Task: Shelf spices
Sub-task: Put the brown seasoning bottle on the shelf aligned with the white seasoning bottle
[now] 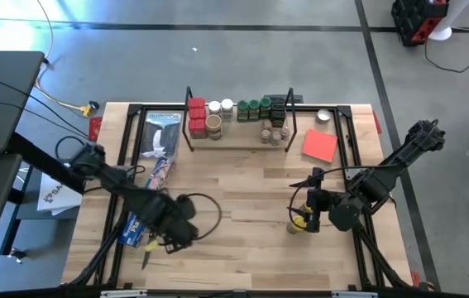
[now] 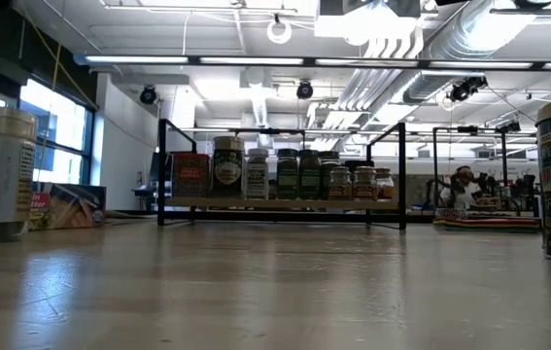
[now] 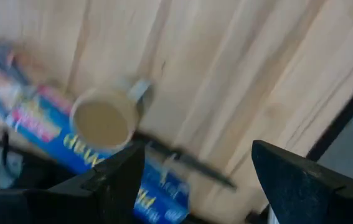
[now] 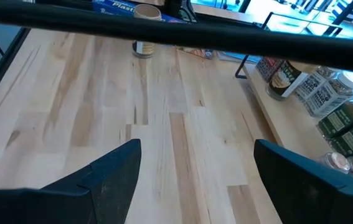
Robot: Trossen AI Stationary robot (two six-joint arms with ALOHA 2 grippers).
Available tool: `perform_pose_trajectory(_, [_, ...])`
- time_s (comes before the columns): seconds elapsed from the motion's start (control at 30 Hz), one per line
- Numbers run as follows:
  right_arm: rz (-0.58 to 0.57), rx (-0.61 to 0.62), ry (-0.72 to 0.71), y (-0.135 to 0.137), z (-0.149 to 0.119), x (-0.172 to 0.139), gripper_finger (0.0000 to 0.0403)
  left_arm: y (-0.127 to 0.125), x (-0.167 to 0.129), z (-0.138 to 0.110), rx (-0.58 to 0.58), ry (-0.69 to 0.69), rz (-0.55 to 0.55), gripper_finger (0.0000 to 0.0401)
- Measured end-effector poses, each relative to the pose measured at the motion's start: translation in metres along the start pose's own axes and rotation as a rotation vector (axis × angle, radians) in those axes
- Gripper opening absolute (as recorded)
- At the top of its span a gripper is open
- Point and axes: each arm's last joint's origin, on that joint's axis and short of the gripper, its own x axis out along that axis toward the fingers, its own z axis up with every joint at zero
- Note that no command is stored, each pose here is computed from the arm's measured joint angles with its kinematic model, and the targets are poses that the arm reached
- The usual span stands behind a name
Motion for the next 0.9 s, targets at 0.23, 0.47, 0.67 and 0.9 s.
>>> perform_pose_trajectory(0.23, [0.0,-0.007,0.0,0.0,0.0,0.0,0.0307,0.042,0.022,-0.032,0.065,0.07,0.072,0.029])
perform_pose_trajectory(0.47, [0.0,0.016,0.0,0.0,0.0,0.0,0.0307,0.061,0.051,-0.04,0.309,0.077,0.065,0.029])
perform_pose_trajectory(0.67, [0.0,0.047,-0.002,0.0,0.0,0.0,0.0307,0.076,0.073,-0.035,0.314,0.159,0.106,0.029])
perform_pose_trajectory(0.9, [0.005,0.064,-0.014,0.001,0.002,0.0,0.0307,0.084,0.091,-0.021,0.352,0.14,0.057,0.029])
